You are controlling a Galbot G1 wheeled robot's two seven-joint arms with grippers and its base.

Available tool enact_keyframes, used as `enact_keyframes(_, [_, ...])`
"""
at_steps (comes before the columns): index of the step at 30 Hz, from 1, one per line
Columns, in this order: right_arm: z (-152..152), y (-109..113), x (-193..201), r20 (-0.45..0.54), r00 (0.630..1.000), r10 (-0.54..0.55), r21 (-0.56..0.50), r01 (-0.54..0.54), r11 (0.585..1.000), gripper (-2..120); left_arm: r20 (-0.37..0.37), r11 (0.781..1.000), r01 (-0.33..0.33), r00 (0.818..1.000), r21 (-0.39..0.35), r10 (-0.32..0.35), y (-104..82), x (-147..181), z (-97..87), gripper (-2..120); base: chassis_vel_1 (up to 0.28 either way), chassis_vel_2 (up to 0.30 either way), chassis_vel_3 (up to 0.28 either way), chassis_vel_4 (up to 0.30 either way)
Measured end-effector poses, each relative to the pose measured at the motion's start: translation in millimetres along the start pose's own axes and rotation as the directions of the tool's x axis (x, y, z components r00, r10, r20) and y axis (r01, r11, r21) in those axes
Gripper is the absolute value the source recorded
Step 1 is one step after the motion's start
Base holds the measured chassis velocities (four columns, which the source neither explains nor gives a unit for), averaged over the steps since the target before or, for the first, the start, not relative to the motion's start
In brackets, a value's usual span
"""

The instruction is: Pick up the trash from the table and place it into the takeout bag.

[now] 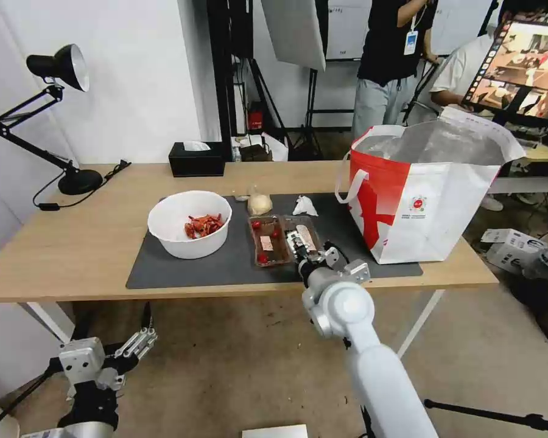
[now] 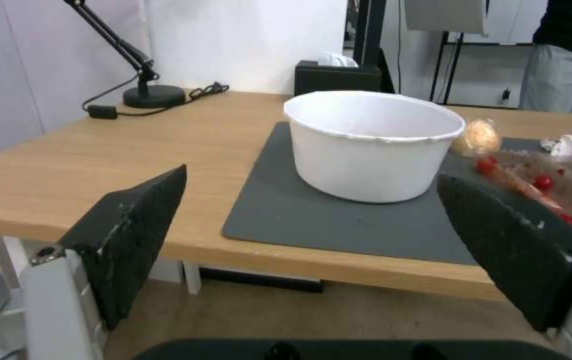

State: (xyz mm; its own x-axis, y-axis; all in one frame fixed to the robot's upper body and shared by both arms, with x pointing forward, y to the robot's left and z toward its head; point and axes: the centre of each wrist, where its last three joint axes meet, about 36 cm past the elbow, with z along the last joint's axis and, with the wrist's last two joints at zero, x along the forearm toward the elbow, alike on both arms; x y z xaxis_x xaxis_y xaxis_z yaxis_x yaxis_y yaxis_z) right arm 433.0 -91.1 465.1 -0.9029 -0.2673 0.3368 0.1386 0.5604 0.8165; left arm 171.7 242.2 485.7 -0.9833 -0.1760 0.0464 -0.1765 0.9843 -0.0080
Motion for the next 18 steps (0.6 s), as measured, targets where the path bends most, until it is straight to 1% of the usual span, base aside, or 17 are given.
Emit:
enact_keyframes(1, [0.0, 0.0, 0.0, 0.0, 1.0, 0.0, 0.0, 0.0, 1.0, 100, 0.0, 1.0, 0.0, 1.0, 0.0, 0.0, 0.0, 0.0, 0.0, 100, 0.0, 0.0, 0.0, 0.0])
enact_keyframes(3, [10.1, -2.6, 0.4, 0.018, 0.999, -0.037, 0.111, 0.034, 0.993, 100, 0.002, 1.0, 0.001, 1.0, 0.001, -0.001, -0.1, -0.2, -0.1, 100, 0.0, 0.0, 0.0, 0.0])
enact_keyframes(4, [17.7, -4.8, -0.3, 0.024, 0.998, -0.06, 0.183, 0.054, 0.982, 100, 0.004, 1.0, 0.001, 1.0, 0.002, -0.001, -0.2, -0.3, -0.1, 100, 0.0, 0.0, 0.0, 0.0])
enact_keyframes(5, [17.7, -4.8, -0.3, 0.024, 0.998, -0.06, 0.183, 0.054, 0.982, 100, 0.004, 1.0, 0.001, 1.0, 0.002, -0.001, -0.2, -0.3, -0.1, 100, 0.0, 0.0, 0.0, 0.0])
enact_keyframes(7, [28.0, -8.3, -1.2, 0.028, 0.995, -0.099, 0.297, 0.086, 0.951, 100, 0.007, 1.0, 0.003, 1.0, 0.003, -0.003, -0.3, -0.3, -0.1, 100, 0.0, 0.0, 0.0, 0.0])
enact_keyframes(8, [28.0, -8.3, -1.2, 0.028, 0.995, -0.099, 0.297, 0.086, 0.951, 100, 0.007, 1.0, 0.003, 1.0, 0.003, -0.003, -0.3, -0.3, -0.1, 100, 0.0, 0.0, 0.0, 0.0])
enact_keyframes(9, [31.3, -9.5, -1.6, 0.029, 0.993, -0.112, 0.341, 0.096, 0.935, 100, 0.008, 1.0, 0.003, 1.0, 0.003, -0.003, -0.3, -0.3, 0.0, 100, 0.0, 0.0, 0.0, 0.0])
enact_keyframes(11, [40.4, -12.4, -2.2, 0.024, 0.989, -0.144, 0.444, 0.118, 0.888, 100, 0.01, 1.0, 0.004, 1.0, 0.004, -0.004, -0.4, -0.5, -0.1, 100, 0.0, 0.0, 0.0, 0.0])
enact_keyframes(12, [40.4, -12.4, -2.2, 0.024, 0.989, -0.144, 0.444, 0.118, 0.888, 100, 0.01, 1.0, 0.004, 1.0, 0.004, -0.004, -0.4, -0.5, -0.1, 100, 0.0, 0.0, 0.0, 0.0])
enact_keyframes(13, [44.9, -15.1, -2.1, 0.015, 0.986, -0.167, 0.506, 0.137, 0.852, 100, 0.012, 1.0, 0.005, 1.0, 0.005, -0.005, -0.5, -0.6, -0.2, 100, 0.0, 0.0, 0.0, 0.0])
enact_keyframes(14, [46.4, -16.0, -1.8, 0.01, 0.984, -0.176, 0.526, 0.144, 0.838, 100, 0.012, 1.0, 0.005, 1.0, 0.006, -0.005, -0.6, -0.7, -0.2, 100, 0.0, 0.0, 0.0, 0.0])
enact_keyframes(15, [46.4, -16.0, -1.8, 0.01, 0.984, -0.176, 0.526, 0.144, 0.838, 100, 0.012, 1.0, 0.005, 1.0, 0.006, -0.005, -0.6, -0.7, -0.2, 100, 0.0, 0.0, 0.0, 0.0])
enact_keyframes(16, [49.5, -18.6, -0.5, -0.003, 0.981, -0.193, 0.573, 0.159, 0.804, 100, 0.013, 1.0, 0.006, 1.0, 0.008, -0.006, -1.0, -0.9, -0.2, 100, 0.0, 0.0, 0.0, 0.0])
enact_keyframes(17, [50.5, -21.2, 0.6, -0.011, 0.979, -0.202, 0.602, 0.168, 0.781, 100, 0.014, 1.0, 0.007, 1.0, 0.01, -0.007, -1.3, -1.0, -0.2, 100, 0.0, 0.0, 0.0, 0.0])
enact_keyframes(18, [50.5, -21.2, 0.6, -0.011, 0.979, -0.202, 0.602, 0.168, 0.781, 100, 0.014, 1.0, 0.007, 1.0, 0.01, -0.007, -1.3, -1.0, -0.2, 100, 0.0, 0.0, 0.0, 0.0])
